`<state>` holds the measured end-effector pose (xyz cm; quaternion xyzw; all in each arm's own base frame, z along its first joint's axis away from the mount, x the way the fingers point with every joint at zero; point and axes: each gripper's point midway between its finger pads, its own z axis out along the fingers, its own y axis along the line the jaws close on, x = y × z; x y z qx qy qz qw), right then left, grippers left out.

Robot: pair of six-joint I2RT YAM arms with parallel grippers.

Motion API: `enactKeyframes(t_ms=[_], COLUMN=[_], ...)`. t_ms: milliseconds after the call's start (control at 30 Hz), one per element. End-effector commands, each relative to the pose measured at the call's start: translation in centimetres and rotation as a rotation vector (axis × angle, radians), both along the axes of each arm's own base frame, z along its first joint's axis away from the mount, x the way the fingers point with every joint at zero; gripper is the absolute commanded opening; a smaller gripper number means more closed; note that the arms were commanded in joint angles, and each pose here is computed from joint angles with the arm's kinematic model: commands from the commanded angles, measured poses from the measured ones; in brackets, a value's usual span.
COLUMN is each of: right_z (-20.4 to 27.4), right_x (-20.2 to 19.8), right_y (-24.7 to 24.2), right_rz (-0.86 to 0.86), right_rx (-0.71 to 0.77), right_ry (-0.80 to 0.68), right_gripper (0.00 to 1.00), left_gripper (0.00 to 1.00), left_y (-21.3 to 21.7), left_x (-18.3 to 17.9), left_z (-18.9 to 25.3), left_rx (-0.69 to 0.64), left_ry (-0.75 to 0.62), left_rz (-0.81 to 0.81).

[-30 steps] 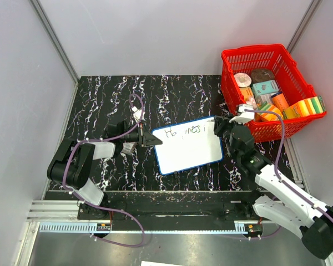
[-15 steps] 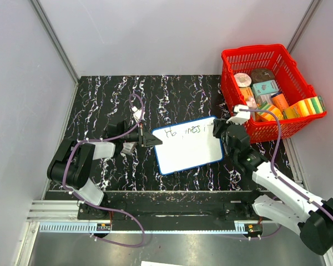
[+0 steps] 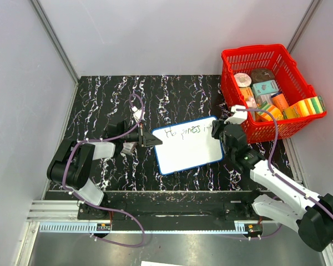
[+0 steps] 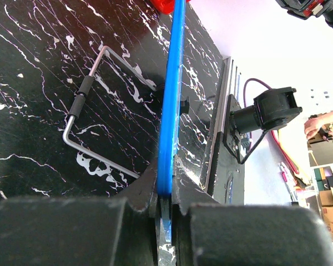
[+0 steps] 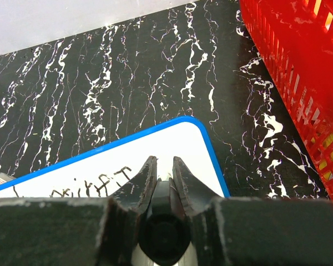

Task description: Write a sentence on the whiteboard

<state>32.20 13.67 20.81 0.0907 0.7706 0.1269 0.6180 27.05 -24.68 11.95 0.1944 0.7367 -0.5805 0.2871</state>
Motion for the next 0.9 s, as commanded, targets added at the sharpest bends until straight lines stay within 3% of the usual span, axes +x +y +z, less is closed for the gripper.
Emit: enactKeyframes(t_ms=[0, 300, 867], right_z=[1.3, 2.0, -1.3], right_x=[0.4, 0.6, -0.7], right_y=[0.1, 0.4, 0.3], right_rz=[-0.004, 0.007, 0.029], right_rx=[0.042, 0.049, 0.014], right_ry=[-0.036, -0.052, 0.047], right_gripper=[0.00, 0.00, 0.00], left_gripper=[0.00, 0.00, 0.00], left_y=[0.4, 0.4, 0.4], left_x=[1.6, 1.6, 1.6], left_z=[-1.0, -1.0, -1.1], left_rx=[0.067, 0.067, 0.069], left_ry=[-0.107, -0.105, -0.105], left_rz=[0.060, 0.058, 0.059])
